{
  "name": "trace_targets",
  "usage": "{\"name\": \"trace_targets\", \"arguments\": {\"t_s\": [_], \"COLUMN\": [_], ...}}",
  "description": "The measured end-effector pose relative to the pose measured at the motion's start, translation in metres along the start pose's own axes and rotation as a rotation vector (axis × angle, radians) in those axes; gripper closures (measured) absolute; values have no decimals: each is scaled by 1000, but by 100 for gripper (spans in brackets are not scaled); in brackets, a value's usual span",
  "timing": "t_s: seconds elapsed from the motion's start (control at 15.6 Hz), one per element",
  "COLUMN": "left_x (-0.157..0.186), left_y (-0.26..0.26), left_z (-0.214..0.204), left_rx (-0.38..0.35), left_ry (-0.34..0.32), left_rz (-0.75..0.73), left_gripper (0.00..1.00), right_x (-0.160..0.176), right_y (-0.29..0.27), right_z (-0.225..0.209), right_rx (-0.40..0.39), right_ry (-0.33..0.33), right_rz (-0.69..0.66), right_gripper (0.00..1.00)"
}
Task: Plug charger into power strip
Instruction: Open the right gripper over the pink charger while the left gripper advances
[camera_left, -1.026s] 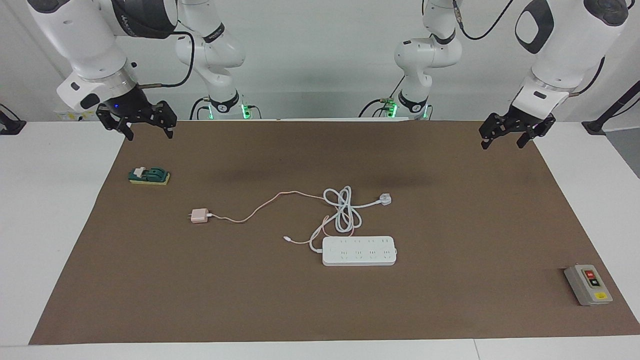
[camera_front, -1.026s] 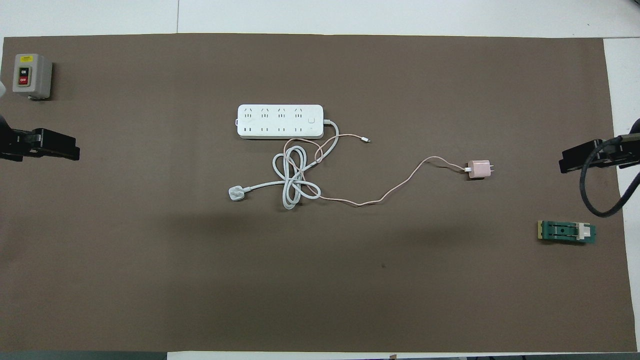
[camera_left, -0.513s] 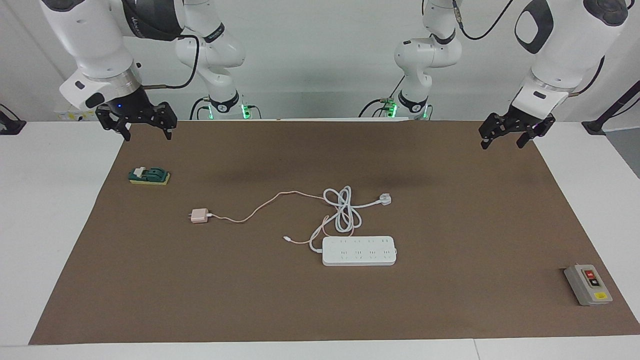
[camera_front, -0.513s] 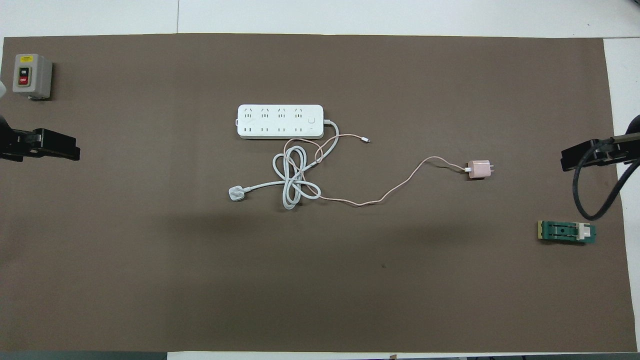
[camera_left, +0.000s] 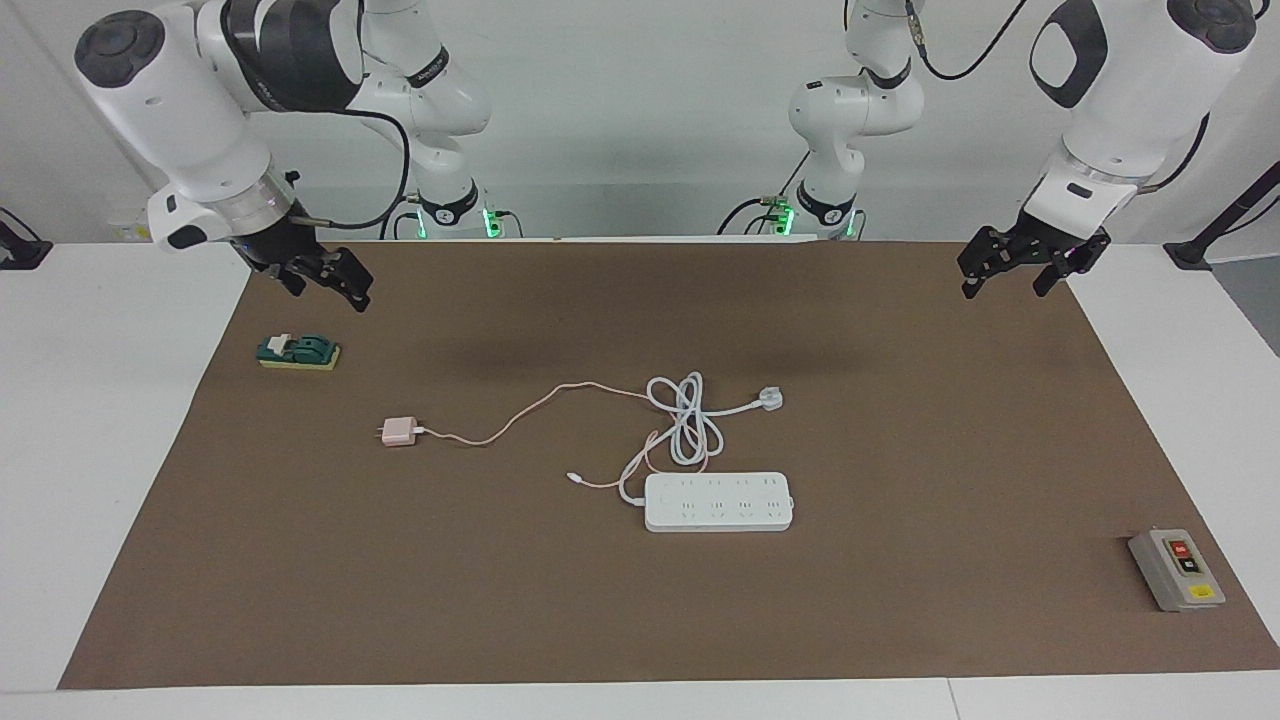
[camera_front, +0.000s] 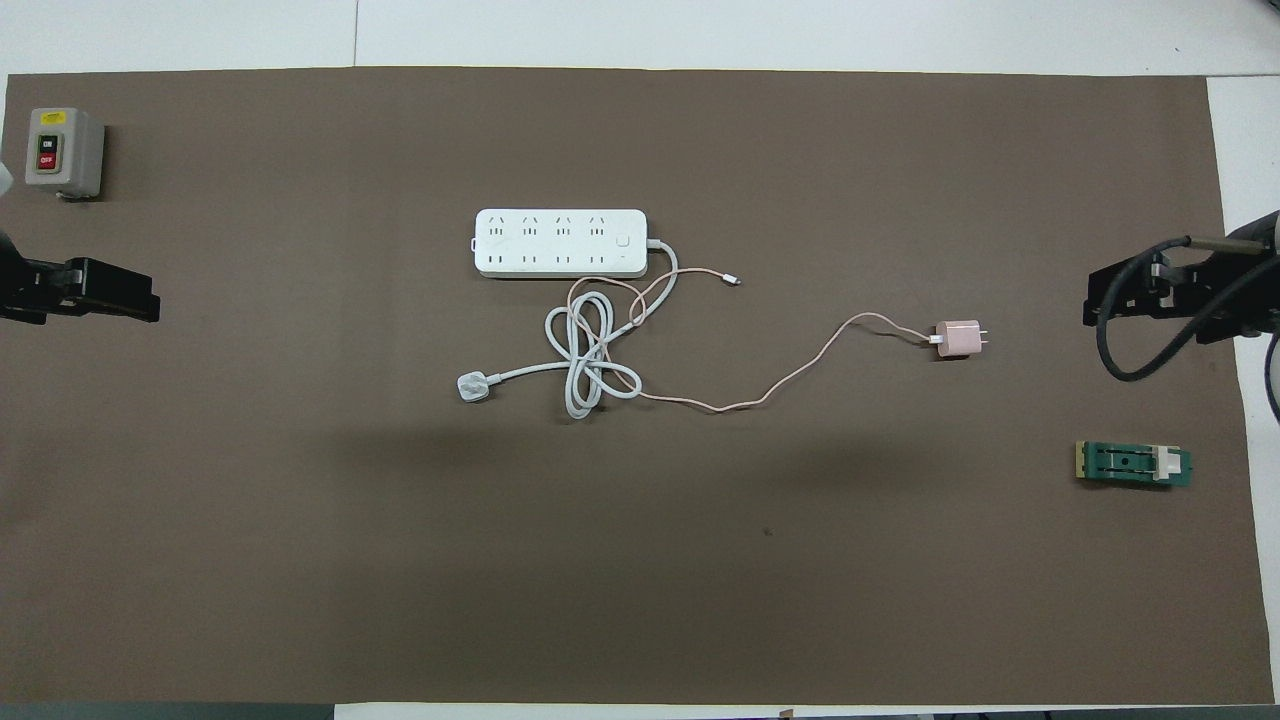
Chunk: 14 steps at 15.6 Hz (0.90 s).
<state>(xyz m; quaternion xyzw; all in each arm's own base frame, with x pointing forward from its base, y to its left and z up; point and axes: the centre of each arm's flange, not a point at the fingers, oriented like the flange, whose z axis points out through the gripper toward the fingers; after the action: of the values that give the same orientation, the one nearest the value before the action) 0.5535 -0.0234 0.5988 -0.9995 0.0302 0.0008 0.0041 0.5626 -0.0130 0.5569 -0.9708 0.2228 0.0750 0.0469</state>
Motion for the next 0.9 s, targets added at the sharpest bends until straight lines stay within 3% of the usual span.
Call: {"name": "trace_targets", "arguments": {"t_s": [0.19, 0.64, 0.9], "left_x": [0, 0, -3], "left_y": [0, 4, 17], "left_z": [0, 2, 29], "left_rx": [0, -14, -207], "left_ry": [2, -4, -61], "left_rz": [0, 5, -27], "left_gripper": [0, 0, 0], "right_x": [26, 68, 84], "right_y": [1, 19, 59], "right_z": [37, 96, 138], "right_rx": [107, 253, 272], "right_ry": [-114, -316, -437], "right_rz": [237, 667, 826], "right_gripper": [0, 0, 0]}}
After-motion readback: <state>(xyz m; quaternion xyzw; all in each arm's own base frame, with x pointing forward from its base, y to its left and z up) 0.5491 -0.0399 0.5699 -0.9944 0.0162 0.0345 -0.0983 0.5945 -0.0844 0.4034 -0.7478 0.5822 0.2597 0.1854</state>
